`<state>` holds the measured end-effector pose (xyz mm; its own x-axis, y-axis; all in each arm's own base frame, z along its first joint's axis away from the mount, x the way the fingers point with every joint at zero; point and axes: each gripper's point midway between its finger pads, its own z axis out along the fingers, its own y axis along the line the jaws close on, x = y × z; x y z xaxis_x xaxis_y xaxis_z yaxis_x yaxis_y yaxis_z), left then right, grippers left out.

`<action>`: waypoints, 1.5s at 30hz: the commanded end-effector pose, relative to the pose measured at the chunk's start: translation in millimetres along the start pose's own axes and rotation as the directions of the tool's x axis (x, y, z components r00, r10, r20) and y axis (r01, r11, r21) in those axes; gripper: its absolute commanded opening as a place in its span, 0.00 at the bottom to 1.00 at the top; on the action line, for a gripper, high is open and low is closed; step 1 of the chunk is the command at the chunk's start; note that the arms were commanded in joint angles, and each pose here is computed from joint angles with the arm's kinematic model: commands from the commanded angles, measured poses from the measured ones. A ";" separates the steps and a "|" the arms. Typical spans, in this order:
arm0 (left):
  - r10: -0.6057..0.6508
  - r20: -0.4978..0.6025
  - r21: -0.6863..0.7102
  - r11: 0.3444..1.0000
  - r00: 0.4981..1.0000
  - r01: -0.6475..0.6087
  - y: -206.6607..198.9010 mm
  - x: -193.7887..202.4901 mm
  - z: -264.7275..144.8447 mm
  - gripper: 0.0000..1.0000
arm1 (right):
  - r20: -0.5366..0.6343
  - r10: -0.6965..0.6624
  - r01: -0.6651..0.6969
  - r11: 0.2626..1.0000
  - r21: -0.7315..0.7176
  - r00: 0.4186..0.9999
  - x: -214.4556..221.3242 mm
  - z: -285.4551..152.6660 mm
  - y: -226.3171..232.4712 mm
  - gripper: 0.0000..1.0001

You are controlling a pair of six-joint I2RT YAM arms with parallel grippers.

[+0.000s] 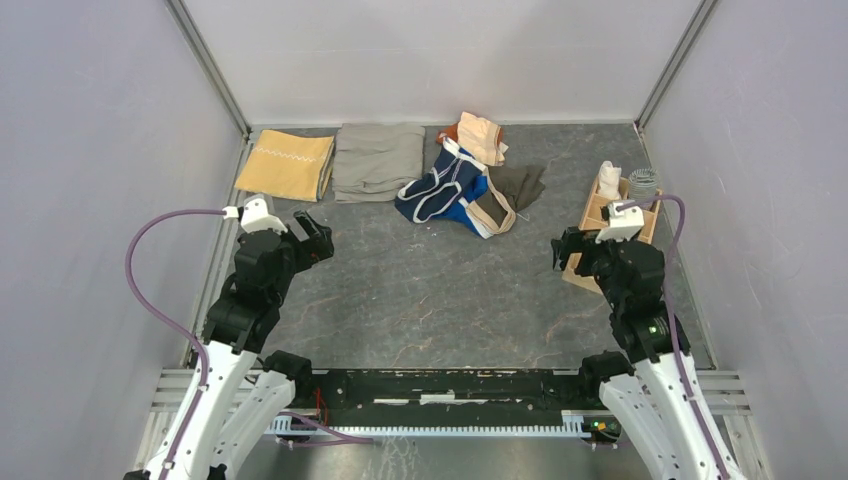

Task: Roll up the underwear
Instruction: Pick up the underwear.

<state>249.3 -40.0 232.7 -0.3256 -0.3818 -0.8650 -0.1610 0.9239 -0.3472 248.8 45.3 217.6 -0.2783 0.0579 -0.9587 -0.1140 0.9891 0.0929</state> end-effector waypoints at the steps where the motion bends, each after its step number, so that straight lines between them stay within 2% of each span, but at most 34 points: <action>1: 0.028 0.032 -0.002 1.000 0.999 -0.028 -0.1 -9.2 1.2 1.00 | -0.088 0.022 -0.026 0.999 -0.043 0.996 11.4 21.6 11.5 0.98; 4: 0.035 0.017 -0.007 0.999 0.999 -0.034 0.1 -6.4 3.6 1.00 | -0.095 0.056 -0.061 0.997 -0.045 0.994 18.9 41.8 14.3 0.98; 11: 0.043 -0.003 -0.018 0.999 0.999 -0.043 1.5 -3.1 6.0 1.00 | -0.237 0.069 -0.104 0.985 -0.140 0.969 46.8 98.2 38.0 0.91; 15: 0.045 -0.007 -0.018 0.999 0.999 -0.045 1.6 -2.3 6.6 1.00 | -0.292 0.082 -0.129 0.981 -0.144 0.953 59.7 125.9 42.9 0.88; 24: 0.047 -0.012 -0.007 0.999 0.999 -0.047 0.1 -1.1 6.7 1.00 | -0.317 0.154 -0.221 0.957 -0.187 0.936 67.4 172.1 65.2 0.86; 28: 0.047 -0.015 -0.004 0.999 0.999 -0.047 -0.6 -0.8 7.2 1.00 | -0.337 0.154 -0.209 0.968 -0.135 0.929 74.6 193.2 63.3 0.87; 35: 0.049 -0.021 0.004 0.999 0.999 -0.049 -1.8 0.3 8.4 1.00 | -0.348 0.152 -0.187 0.980 -0.068 0.925 81.3 226.4 56.2 0.78; 40: 0.050 -0.025 0.007 0.999 0.998 -0.050 -2.3 0.7 9.3 1.00 | -0.380 0.113 -0.117 0.993 0.011 0.918 95.6 235.4 40.5 0.70; 42: 0.048 -0.024 0.001 0.999 0.999 -0.048 -0.8 0.6 9.6 1.00 | -0.395 0.102 -0.099 0.995 0.030 0.913 102.7 235.6 36.5 0.65; 45: 0.047 -0.024 -0.009 0.999 0.999 -0.047 1.1 0.3 10.2 1.00 | -0.400 0.103 -0.106 0.994 0.016 0.911 106.3 235.0 39.3 0.51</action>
<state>255.4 -40.3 219.8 -0.3712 -0.3729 -0.8504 -0.1808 0.9273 -0.3277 430.9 124.1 51.8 -0.6667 0.1153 -0.7363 -0.0765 0.9722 0.2215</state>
